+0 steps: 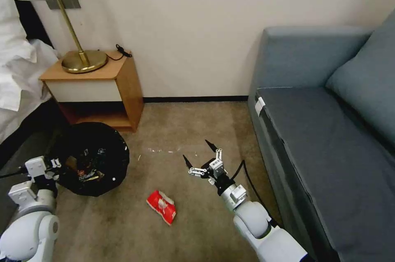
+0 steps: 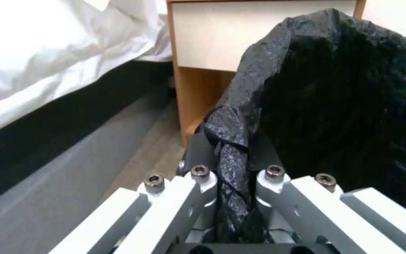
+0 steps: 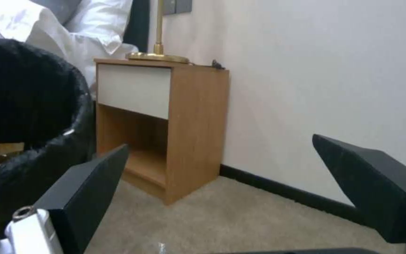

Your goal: Pick up the trash bin, then pick up the garbage on the floor and place it into the trash bin.

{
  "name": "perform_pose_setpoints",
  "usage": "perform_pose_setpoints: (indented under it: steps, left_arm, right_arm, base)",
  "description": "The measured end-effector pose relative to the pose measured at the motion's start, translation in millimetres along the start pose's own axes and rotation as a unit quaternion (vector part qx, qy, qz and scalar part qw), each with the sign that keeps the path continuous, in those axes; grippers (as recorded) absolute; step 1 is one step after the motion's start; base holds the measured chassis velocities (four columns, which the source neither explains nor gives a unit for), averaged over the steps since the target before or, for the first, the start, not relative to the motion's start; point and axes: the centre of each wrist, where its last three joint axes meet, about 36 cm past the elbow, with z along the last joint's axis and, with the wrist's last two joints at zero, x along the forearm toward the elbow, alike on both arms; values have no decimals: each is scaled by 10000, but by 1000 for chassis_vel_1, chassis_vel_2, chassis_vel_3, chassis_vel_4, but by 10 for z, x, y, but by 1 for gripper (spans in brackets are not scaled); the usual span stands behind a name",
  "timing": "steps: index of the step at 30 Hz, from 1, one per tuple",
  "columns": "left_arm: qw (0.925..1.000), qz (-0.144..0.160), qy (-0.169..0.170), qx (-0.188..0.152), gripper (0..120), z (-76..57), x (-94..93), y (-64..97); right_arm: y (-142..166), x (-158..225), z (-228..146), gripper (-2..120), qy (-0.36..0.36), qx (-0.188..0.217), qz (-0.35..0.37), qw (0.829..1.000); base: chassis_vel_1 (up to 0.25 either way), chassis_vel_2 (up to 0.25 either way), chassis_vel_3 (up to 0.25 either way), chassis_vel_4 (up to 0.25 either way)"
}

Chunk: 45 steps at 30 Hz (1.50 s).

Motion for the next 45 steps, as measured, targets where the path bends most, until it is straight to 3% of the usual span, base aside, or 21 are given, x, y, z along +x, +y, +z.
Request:
perform_pose_setpoints:
  steps: [8, 14, 17, 21, 22, 26, 28, 35, 38, 45]
  left_arm:
    - [10000, -2, 2, -5, 5, -1, 1, 4]
    - [10000, -22, -15, -10, 5, -11, -5, 15]
    - [10000, -31, -16, -8, 5, -9, -3, 15]
    - [10000, -52, -17, 5, 5, -6, -2, 11]
    - [10000, -52, -17, 5, 5, -6, -2, 11]
    - [9999, -90, -39, 29, 5, -14, -16, 17]
    - [9999, -108, -42, 44, 5, -12, -17, 16]
    - [9999, -130, -71, 54, 5, -9, 9, -20]
    - [9999, -127, -89, 65, 5, -7, 25, -56]
    - [9998, -138, -95, 70, 5, 22, 18, -75]
  right_arm:
    - [88, -171, -15, 100, 398, 85, -265, 9988]
    - [253, -487, -156, 100, 2051, 6, -753, 9758]
    - [308, -612, -188, 100, 2375, 27, -846, 9677]
    - [364, -885, -175, 100, 3216, 395, -1250, 9378]
    - [364, -885, -175, 100, 3216, 395, -1250, 9378]
    - [407, -1040, -164, 100, 4245, 461, -1711, 8879]
    - [428, -1057, -98, 100, 4306, 462, -1784, 8835]
    - [461, -1133, 142, 100, 4142, 272, -1962, 8884]
    - [596, -1117, 310, 100, 3961, 27, -2047, 8951]
    - [821, -1015, 453, 100, 3884, -120, -1895, 9017]
  base:
    - [-15, 2, 14, -24]
    - [0, 0, 0, 0]
    - [0, 0, 0, 0]
    - [0, 0, 0, 0]
    - [0, 0, 0, 0]
    - [0, 0, 0, 0]
    - [0, 0, 0, 0]
    - [0, 0, 0, 0]
    - [0, 0, 0, 0]
    - [0, 0, 0, 0]
